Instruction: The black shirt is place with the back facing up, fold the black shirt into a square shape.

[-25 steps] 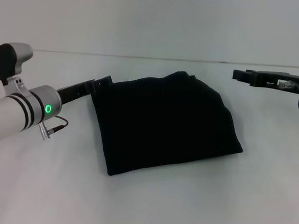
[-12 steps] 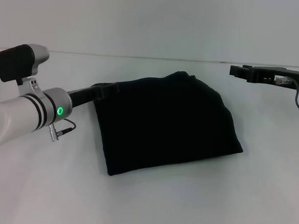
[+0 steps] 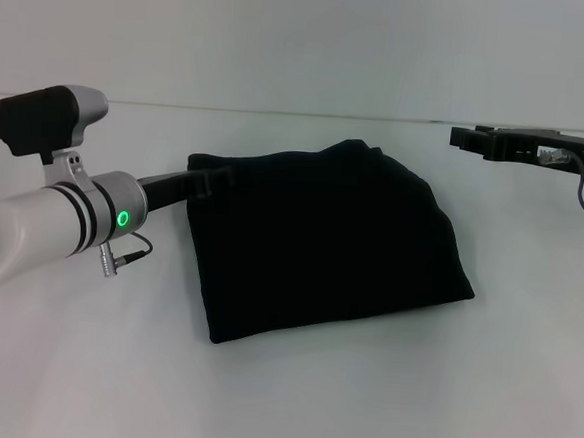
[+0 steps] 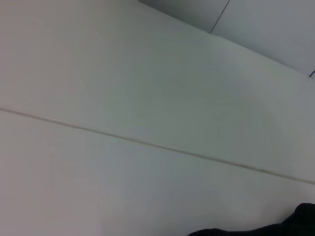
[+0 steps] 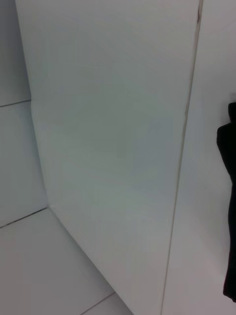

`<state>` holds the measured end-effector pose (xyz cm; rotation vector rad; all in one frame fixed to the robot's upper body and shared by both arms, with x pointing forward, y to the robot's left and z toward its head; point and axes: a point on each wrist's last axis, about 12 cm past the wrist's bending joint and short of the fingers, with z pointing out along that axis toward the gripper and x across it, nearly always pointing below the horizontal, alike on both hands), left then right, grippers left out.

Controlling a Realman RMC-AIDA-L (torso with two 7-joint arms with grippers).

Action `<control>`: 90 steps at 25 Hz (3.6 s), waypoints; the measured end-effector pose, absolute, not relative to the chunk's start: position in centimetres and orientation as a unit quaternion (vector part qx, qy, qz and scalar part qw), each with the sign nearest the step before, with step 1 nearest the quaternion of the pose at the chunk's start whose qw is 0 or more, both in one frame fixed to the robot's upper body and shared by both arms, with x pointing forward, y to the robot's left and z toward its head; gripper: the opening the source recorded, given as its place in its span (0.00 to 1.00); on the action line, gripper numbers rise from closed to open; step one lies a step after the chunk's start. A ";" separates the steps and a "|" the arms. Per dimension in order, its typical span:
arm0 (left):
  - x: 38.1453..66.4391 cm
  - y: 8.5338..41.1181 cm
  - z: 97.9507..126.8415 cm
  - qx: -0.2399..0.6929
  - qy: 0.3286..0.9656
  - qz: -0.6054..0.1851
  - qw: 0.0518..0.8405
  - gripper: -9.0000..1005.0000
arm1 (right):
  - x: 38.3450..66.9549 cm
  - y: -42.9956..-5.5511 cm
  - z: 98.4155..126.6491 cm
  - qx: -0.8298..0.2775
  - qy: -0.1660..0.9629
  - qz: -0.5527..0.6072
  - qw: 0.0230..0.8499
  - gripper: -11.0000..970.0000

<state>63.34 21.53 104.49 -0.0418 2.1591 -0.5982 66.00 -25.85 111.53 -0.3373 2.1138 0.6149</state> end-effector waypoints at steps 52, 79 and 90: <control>67.1 18.9 109.5 0.079 0.840 -0.241 0.480 0.14 | 65.5 -24.5 110.7 -0.142 0.845 0.256 0.447 0.47; 61.2 24.6 112.3 0.306 0.791 -0.319 0.424 0.92 | 64.2 -26.3 114.4 -0.352 0.804 0.279 0.389 0.74; 62.1 24.3 113.1 0.393 0.799 -0.253 0.379 0.91 | 64.9 -22.6 113.9 -0.408 0.815 0.239 0.335 0.73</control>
